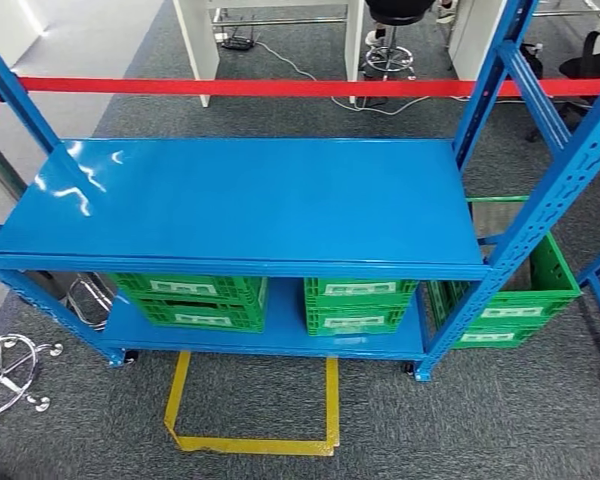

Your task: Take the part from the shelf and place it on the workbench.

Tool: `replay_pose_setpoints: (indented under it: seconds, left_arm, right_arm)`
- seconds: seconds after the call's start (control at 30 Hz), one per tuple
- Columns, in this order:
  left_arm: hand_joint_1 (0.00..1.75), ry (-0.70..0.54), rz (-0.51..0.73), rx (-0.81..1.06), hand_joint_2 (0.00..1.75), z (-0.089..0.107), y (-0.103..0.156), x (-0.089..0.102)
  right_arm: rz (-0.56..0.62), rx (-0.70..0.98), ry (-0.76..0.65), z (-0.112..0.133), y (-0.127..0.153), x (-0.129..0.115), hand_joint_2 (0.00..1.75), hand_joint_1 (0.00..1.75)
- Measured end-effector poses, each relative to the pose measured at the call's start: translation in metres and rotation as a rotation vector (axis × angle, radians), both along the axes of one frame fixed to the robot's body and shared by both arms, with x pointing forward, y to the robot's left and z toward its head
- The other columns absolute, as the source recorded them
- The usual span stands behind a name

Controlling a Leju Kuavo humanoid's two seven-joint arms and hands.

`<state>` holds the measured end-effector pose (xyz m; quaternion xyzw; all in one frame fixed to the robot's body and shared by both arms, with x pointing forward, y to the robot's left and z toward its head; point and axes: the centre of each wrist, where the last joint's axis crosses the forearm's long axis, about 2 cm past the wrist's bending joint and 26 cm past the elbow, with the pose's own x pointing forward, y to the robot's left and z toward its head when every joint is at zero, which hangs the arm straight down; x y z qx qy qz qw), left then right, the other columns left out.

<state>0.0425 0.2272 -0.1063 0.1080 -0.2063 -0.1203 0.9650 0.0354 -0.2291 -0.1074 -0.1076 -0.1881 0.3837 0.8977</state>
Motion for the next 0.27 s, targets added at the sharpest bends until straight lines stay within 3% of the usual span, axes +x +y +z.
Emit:
replay_pose_setpoints:
  seconds: [0.27]
  left_arm:
    - [0.00,0.090,0.073,-0.038,1.75,-0.003,0.006,-0.023]
  right_arm:
    - [-0.143,0.007,0.010,0.001,-0.010,0.014,1.75,0.00]
